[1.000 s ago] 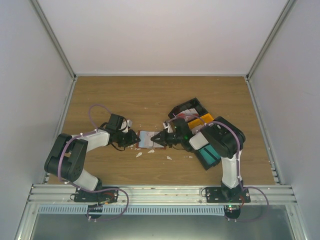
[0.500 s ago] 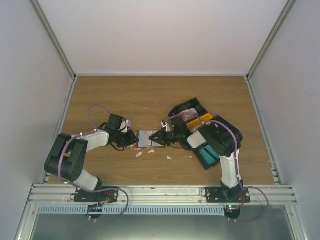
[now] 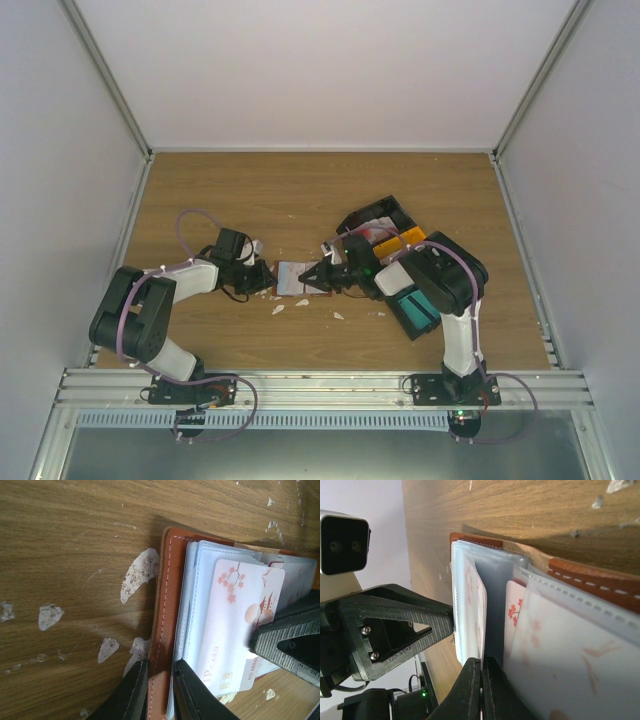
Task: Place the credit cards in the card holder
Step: Insert the credit card into the card holder.
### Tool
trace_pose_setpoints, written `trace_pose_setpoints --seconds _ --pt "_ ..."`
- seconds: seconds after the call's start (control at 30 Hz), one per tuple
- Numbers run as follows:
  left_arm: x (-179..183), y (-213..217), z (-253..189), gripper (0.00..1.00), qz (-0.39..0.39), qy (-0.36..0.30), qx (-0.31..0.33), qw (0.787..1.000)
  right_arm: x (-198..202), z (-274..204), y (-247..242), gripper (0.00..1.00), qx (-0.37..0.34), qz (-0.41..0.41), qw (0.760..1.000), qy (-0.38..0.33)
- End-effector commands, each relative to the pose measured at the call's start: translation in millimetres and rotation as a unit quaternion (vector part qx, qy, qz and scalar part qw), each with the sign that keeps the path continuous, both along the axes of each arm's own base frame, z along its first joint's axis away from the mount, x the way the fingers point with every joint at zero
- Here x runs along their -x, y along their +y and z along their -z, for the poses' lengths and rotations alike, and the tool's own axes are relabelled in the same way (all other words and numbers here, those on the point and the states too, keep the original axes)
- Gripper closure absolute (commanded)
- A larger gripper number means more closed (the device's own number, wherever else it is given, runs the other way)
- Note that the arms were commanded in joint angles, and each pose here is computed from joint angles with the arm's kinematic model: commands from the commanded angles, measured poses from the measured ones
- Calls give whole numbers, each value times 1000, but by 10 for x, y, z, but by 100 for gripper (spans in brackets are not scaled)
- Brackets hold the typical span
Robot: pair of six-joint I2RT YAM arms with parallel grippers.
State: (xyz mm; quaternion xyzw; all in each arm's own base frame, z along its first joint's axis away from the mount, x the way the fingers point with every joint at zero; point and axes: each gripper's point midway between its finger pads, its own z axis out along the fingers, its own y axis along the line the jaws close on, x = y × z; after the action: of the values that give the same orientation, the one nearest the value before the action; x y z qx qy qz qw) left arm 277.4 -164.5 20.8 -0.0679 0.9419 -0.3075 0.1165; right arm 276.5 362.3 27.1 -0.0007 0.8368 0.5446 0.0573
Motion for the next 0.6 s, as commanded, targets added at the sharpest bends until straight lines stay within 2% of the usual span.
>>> trace_pose_setpoints --seconds 0.0,0.57 --pt "56 -80 72 82 19 11 11 1000 253 170 41 100 30 -38 998 33" --pt "87 -143 79 86 31 18 29 999 235 195 236 98 11 -58 998 30"
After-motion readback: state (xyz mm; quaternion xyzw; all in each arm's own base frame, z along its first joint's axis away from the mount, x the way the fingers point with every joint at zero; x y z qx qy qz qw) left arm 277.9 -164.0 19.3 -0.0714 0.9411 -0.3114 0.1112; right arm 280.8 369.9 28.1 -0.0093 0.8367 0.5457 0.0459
